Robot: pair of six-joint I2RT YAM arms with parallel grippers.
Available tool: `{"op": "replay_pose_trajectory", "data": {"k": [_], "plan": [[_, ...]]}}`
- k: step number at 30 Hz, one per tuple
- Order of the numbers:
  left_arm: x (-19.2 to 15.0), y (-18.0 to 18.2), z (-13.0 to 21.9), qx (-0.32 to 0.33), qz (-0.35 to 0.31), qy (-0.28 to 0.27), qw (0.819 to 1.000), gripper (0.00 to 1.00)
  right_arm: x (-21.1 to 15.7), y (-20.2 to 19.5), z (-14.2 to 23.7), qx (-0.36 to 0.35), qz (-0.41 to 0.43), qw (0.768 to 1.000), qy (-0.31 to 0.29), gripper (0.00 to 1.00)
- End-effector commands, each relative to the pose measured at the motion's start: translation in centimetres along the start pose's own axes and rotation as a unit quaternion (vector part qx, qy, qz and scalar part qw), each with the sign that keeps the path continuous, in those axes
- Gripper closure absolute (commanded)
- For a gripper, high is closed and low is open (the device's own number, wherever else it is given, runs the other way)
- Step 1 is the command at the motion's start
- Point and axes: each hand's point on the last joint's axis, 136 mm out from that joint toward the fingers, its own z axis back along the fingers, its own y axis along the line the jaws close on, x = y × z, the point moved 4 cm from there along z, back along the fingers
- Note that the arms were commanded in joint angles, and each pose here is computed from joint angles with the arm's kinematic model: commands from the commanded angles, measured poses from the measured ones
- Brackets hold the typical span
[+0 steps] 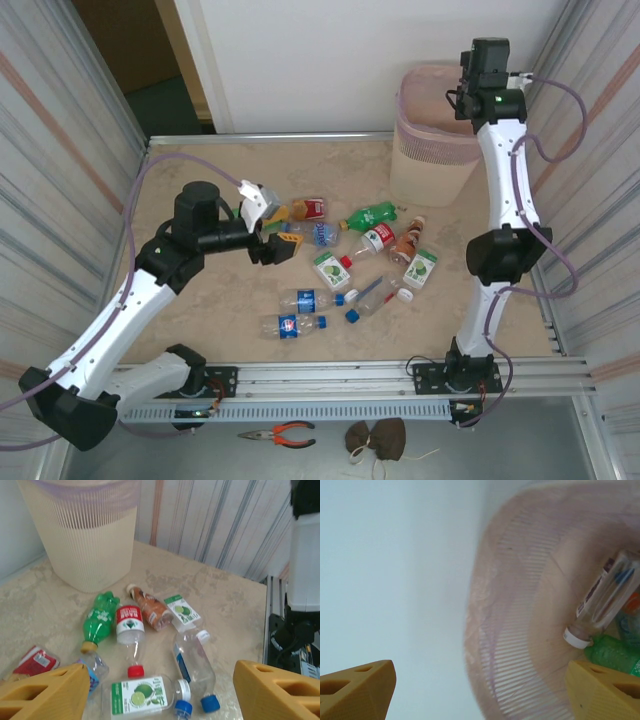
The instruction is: Put the plastic bottles in the bin
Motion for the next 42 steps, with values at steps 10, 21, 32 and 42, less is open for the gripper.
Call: {"op": "replay_pose_trajectory", "data": {"k": [10, 21, 32, 42], "plan": [[-7.4, -2.3, -0.7, 0.031, 0.002, 0.171, 0.985, 0.27, 1.2, -0.5, 6.6, 0.053, 0.096, 0.994, 0.013, 0.15], [-15.5, -5.1, -2.4, 0.084, 0.066, 0.318, 0.942, 0.23, 3.1, -6.5, 8.7, 0.025, 0.104, 0.994, 0.025, 0.16], [-20.6, -5.7, -3.4, 0.121, 0.099, 0.403, 0.902, 0.16, 3.6, -10.8, 10.4, -0.004, 0.120, 0.992, 0.039, 0.16], [-23.2, -5.9, -4.3, 0.132, 0.112, 0.439, 0.881, 0.14, 4.0, -11.9, 11.6, -0.007, 0.125, 0.991, 0.036, 0.16]]}}
